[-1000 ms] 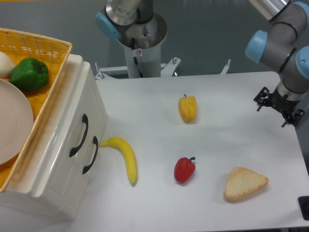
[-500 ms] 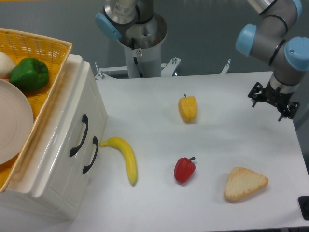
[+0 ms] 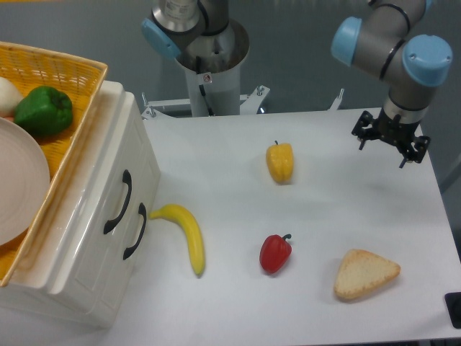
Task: Slide open the top white drawer
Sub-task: 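Raise the gripper and move it toward the white cabinet, then swing the gripper over the table toward the top drawer handle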
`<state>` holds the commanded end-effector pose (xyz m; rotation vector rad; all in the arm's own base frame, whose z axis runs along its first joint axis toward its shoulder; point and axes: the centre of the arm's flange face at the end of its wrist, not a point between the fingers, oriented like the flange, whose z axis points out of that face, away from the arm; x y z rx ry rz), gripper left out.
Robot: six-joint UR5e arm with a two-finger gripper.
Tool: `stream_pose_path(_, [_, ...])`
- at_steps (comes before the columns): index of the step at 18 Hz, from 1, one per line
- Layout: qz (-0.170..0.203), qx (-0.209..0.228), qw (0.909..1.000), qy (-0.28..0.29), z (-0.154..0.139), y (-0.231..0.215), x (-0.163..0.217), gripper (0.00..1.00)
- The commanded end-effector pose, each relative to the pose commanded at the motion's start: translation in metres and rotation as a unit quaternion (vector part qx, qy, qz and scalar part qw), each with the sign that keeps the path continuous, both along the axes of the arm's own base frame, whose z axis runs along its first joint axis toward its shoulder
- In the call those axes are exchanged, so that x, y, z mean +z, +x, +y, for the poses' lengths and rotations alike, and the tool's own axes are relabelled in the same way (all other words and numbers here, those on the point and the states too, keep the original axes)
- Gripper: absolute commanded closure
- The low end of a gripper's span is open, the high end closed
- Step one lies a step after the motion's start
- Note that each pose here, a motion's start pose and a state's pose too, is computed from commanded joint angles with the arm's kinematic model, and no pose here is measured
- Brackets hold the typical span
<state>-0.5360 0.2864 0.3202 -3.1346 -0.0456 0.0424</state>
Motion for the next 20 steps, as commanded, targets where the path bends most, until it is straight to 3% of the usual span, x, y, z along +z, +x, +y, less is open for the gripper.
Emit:
stream_pose_path(4, [-0.033, 0.011, 0.9994, -0.008, 0.019, 0.022, 0.010, 0.00])
stream_pose_path(9, [-0.043, 0.053, 0.9977, -0.004, 0.068, 0.055, 0.015, 0.00])
stream_pose_path(20, [-0.088, 0.096, 0.9905, 0.042, 0.139, 0.125, 0.038, 0.00])
